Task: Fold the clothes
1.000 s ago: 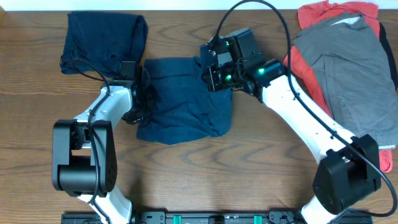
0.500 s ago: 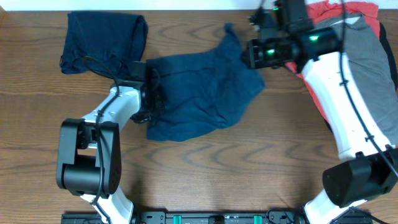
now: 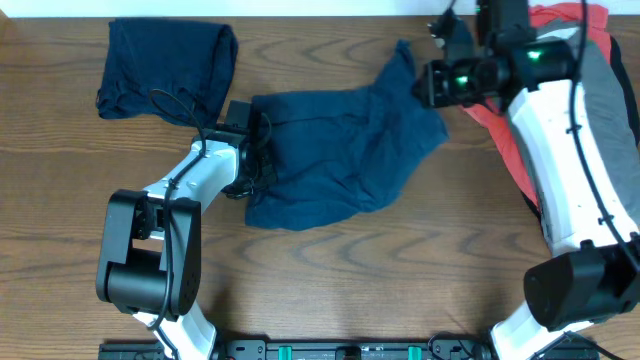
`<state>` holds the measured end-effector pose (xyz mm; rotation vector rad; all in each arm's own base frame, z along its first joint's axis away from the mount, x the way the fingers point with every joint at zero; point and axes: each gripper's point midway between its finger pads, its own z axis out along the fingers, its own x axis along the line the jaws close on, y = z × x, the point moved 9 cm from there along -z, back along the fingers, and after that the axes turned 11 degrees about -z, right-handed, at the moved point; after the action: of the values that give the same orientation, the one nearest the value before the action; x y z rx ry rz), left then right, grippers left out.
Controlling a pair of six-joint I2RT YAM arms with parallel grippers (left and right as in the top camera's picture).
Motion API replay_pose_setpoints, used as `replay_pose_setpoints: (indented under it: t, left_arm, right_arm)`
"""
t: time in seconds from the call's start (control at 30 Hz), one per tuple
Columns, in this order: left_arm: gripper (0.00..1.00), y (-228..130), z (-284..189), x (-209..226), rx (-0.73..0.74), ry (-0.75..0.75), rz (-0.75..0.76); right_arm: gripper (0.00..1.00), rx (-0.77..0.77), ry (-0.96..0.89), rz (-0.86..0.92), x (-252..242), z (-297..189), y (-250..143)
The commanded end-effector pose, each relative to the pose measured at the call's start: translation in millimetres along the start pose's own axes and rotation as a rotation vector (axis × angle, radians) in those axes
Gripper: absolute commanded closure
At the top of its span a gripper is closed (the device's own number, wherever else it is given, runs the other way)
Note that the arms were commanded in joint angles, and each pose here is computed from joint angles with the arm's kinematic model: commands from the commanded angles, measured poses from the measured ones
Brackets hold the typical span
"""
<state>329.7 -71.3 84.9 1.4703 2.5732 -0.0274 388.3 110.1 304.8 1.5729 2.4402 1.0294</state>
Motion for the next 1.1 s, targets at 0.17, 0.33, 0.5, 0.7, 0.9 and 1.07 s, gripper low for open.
replay_pose_setpoints:
  t: [0.17, 0.33, 0.5, 0.7, 0.9, 1.07]
  left_arm:
    - [0.94, -15, 19, 10, 0.079, 0.048, -0.008]
    - [0.94, -15, 19, 10, 0.079, 0.048, -0.008]
    - [0.94, -16, 19, 11, 0.082, 0.056, -0.005]
    - [0.94, -14, 15, 17, 0.09, 0.064, -0.025]
    - [0.94, -7, -23, 32, 0.082, 0.058, -0.087]
    - [0.93, -3, -70, 43, 0.005, 0.002, -0.12]
  right_arm:
    - [0.99, -0.056, 0.134, -0.115, 90, 50, 21]
    - [0.99, -0.032, 0.195, -0.146, 129, 108, 17]
    - [0.99, -0.017, 0.195, -0.136, 147, 149, 11]
    - [0.99, -0.028, 0.202, -0.139, 149, 154, 11]
    - [0.99, -0.03, 0.207, -0.145, 153, 154, 11]
    - [0.99, -0.043, 0.219, -0.16, 160, 155, 12]
